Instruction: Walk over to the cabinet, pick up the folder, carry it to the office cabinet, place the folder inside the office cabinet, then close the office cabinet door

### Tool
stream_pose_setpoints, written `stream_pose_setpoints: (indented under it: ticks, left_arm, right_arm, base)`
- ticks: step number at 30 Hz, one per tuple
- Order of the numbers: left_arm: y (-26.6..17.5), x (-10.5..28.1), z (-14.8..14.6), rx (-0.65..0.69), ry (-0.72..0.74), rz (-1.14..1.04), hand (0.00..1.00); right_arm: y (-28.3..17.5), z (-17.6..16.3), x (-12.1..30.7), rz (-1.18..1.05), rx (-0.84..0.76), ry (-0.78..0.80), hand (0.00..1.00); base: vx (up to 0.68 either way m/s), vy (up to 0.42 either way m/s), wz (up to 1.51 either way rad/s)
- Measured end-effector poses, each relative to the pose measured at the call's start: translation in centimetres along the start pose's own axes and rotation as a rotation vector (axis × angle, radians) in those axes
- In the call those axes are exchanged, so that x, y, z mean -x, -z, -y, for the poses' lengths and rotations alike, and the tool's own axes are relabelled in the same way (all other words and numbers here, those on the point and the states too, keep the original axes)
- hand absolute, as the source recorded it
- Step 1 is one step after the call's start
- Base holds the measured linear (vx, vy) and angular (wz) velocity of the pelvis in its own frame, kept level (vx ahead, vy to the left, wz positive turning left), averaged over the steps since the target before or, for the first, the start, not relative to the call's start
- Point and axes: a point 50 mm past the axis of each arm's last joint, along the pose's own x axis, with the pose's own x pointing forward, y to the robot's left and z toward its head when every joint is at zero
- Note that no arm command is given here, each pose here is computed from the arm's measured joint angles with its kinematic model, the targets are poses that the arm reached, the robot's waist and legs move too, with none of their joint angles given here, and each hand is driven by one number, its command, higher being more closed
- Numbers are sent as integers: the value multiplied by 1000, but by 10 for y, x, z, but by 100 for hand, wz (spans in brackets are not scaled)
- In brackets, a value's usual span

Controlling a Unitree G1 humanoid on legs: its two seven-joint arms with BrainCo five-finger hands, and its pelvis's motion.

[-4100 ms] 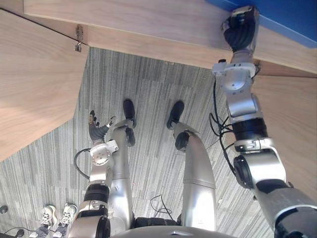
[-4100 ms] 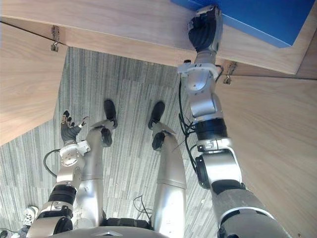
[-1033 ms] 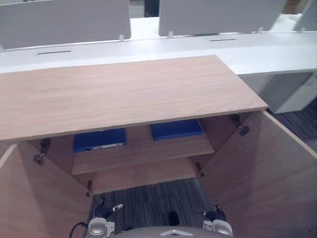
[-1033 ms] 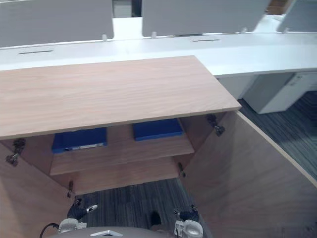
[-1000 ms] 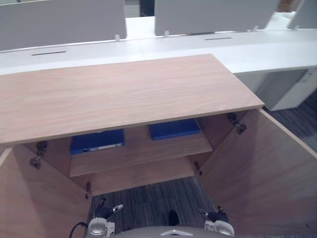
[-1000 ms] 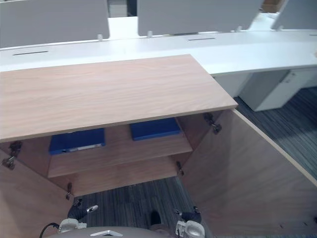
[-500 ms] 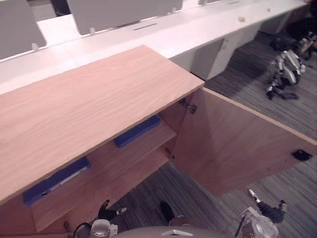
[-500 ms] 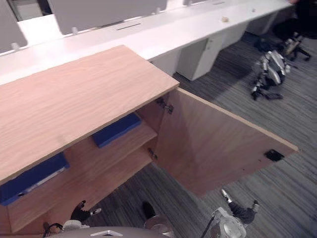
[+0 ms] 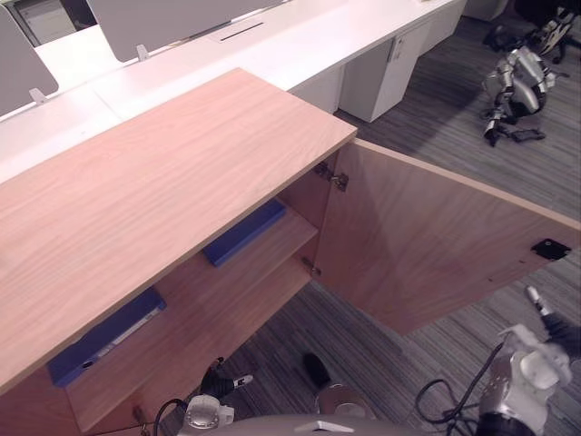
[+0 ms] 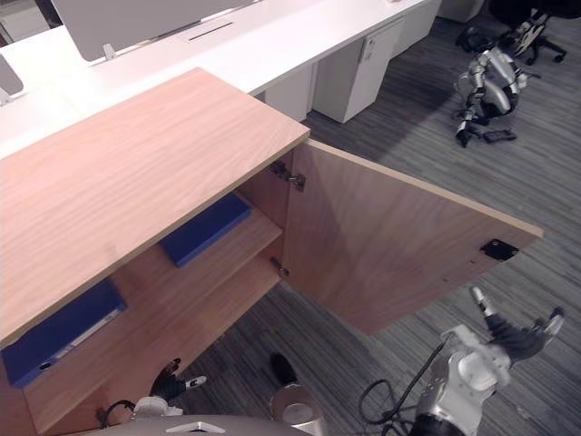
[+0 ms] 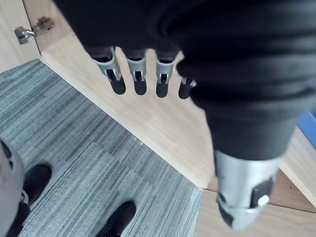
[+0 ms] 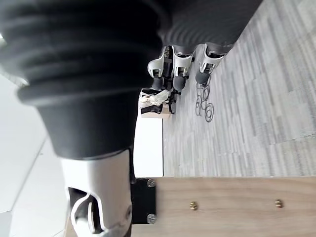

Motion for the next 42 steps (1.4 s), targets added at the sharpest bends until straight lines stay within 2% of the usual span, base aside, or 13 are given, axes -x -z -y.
stream_pose_setpoints:
  ticks: [6,12,16,22,26,34,42]
  left_arm:
    - [7,2,-6,-31,11,-7,0]
    - [10,3,-9,-47,17,-7,0]
    - [6,3,-10,-72,27,23,0]
    - [4,4,-7,-86,40,37,0]
    - [1,3,-5,-98,48,47,0]
    - [-6,0,-8,-108,35,61,0]
    - [-4,-4,-12,-116,17,23,0]
  right_arm:
    - [-8,4,-32,-12,6,-6,0]
    - [-16,-4,-48,-6,54,-127,0]
    - [-16,-22,-46,-10,102,-247,0]
    - [-6,-35,-37,-33,141,-328,0]
    - [3,-33,-27,-52,158,-351,0]
    - [24,-19,29,-105,75,-367,0]
    - [37,11,126,-251,47,-492,0]
  base:
    - [53,-51,22]
    - [41,-36,9]
    - [13,-50,5]
    - [-6,-56,-1]
    - [7,-58,-1]
    - [3,-66,-2]
    - [-64,-96,-5]
